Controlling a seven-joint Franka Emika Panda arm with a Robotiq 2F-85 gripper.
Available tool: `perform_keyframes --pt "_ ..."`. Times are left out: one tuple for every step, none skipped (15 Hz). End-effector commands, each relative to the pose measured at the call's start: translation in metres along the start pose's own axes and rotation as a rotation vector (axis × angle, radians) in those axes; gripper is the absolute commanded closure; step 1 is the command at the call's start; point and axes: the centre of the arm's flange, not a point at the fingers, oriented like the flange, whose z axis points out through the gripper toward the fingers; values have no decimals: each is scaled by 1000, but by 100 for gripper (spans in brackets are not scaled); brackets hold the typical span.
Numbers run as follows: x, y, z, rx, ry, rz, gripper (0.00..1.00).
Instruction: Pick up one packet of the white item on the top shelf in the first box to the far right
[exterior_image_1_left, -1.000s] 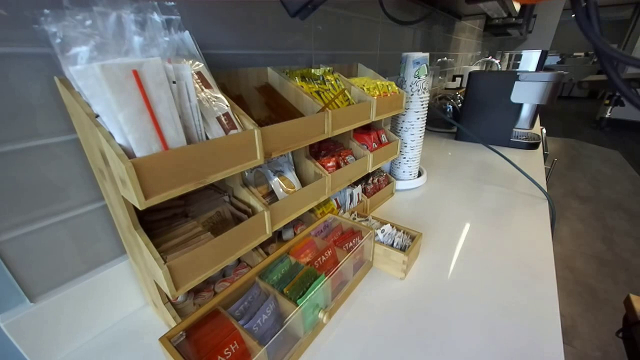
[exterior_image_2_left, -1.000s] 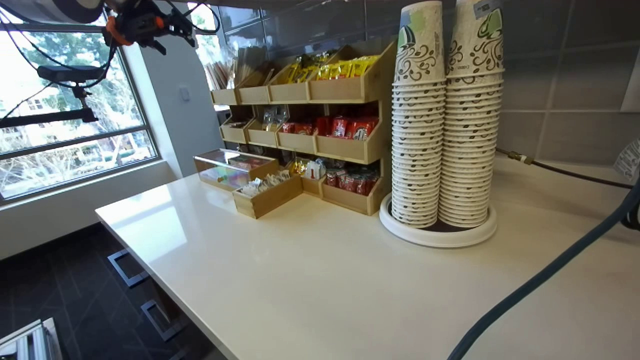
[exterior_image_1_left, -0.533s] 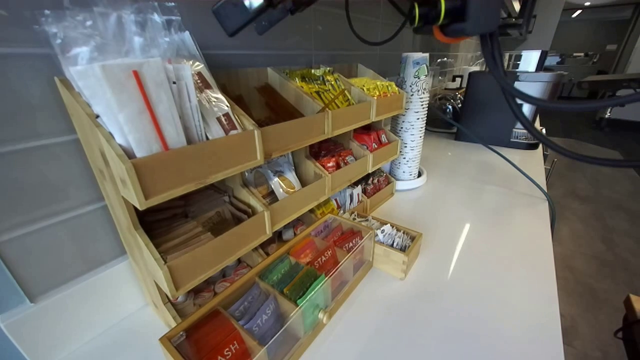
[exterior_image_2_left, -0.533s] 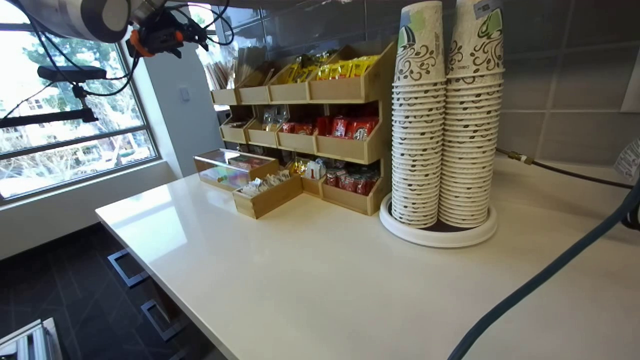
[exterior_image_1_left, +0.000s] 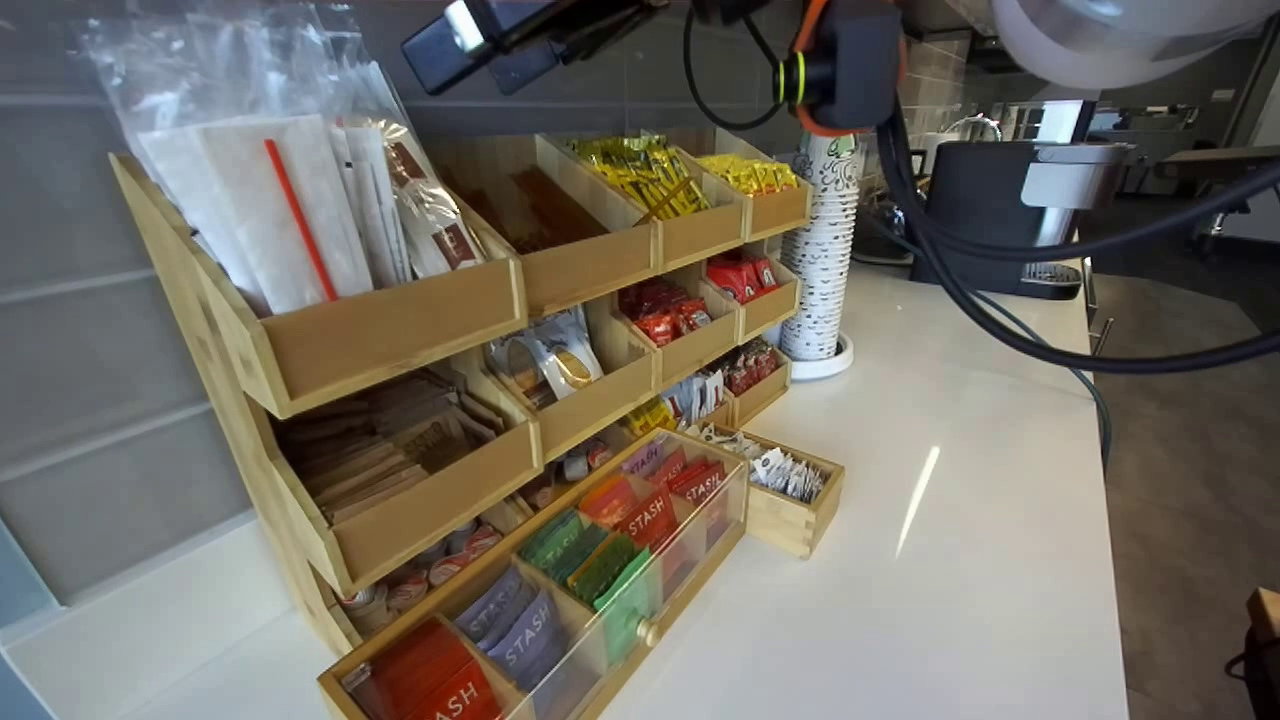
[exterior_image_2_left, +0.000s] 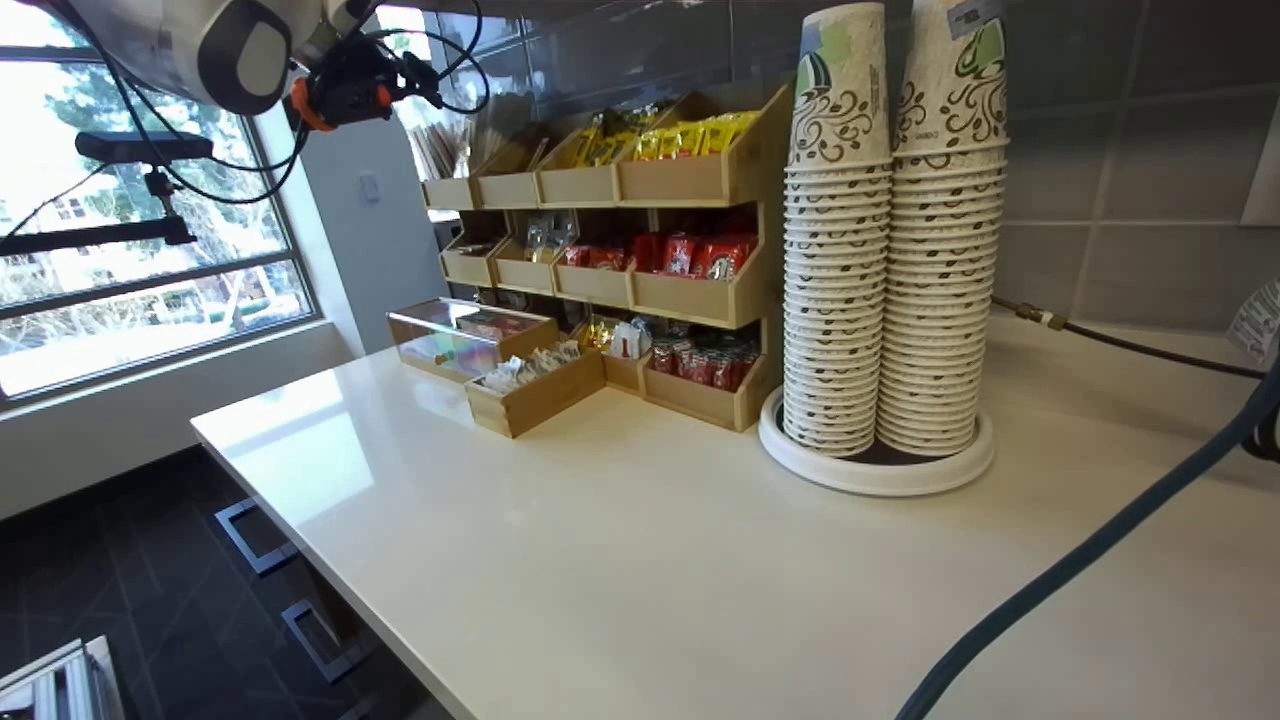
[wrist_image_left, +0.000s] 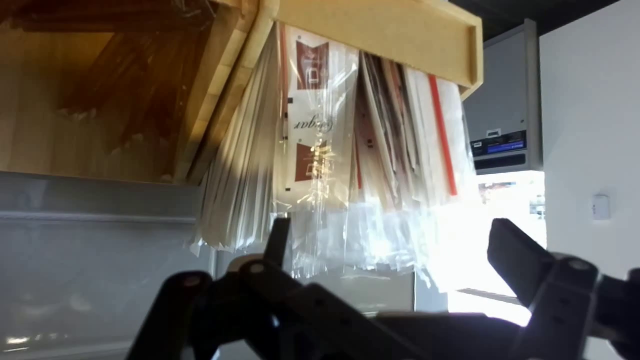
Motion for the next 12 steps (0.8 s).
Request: perform_keyframes --pt "4 13 20 -5 38 -8 0" --pt "5 14 25 -4 39 -9 0" --pt "6 15 28 -6 38 -10 0" --pt "8 17 32 -13 39 -12 0" --pt "9 19 35 -19 41 -16 0" --pt "10 22 37 -26 42 -17 0" --pt "10 26 39 -32 43 -16 0" --pt "10 31 40 -42 44 -14 0" --pt "9 36 42 -52 45 -13 0" --pt "8 42 43 -60 46 -9 0" --pt "8 46 46 -66 46 -5 0" --pt "7 48 49 -69 45 -7 0"
